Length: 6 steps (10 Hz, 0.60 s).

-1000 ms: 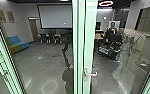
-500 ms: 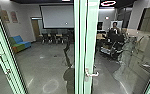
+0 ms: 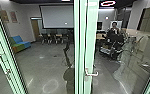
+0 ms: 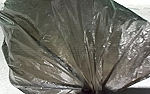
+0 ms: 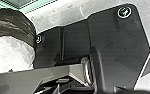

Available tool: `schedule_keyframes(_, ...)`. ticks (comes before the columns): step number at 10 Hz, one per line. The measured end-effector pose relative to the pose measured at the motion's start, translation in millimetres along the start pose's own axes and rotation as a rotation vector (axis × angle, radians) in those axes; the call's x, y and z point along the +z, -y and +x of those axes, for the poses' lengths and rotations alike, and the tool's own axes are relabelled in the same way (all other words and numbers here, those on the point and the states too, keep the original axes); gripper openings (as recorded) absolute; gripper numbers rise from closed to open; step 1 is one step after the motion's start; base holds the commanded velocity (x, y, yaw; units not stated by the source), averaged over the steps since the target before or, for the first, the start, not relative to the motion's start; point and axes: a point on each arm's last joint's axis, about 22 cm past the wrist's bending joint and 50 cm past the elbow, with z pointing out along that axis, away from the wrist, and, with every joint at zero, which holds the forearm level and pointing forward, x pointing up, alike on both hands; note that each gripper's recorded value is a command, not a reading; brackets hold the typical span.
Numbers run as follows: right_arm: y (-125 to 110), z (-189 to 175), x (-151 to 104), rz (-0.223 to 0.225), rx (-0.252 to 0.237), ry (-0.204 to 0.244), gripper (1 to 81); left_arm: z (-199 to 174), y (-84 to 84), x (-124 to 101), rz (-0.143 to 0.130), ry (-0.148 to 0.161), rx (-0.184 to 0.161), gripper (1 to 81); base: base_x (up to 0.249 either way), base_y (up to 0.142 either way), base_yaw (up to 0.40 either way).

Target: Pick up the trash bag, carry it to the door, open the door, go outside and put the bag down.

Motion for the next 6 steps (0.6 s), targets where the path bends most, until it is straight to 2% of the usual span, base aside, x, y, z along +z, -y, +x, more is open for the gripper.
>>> schedule_keyframes(2,-0.1,-1.8,-0.2,0.000,0.001,0.002,81.1,-1.0,0.2,0.0,0.000,0.001,-0.001,1.0,0.088,0.000,0.000)
schedule_keyframes(4,-1.4,-18.8,-2.3,-0.003,0.007,0.024,81.1,-11.1,0.5,-0.1,0.001,0.016,-0.003,1.0,0.109,0.000,0.000)
schedule_keyframes(6,0.3,2.3,0.2,0.001,-0.002,-0.006,81.1,7.9,2.0,-0.7,0.004,-0.013,0.001,1.0,0.127,0.000,0.000)
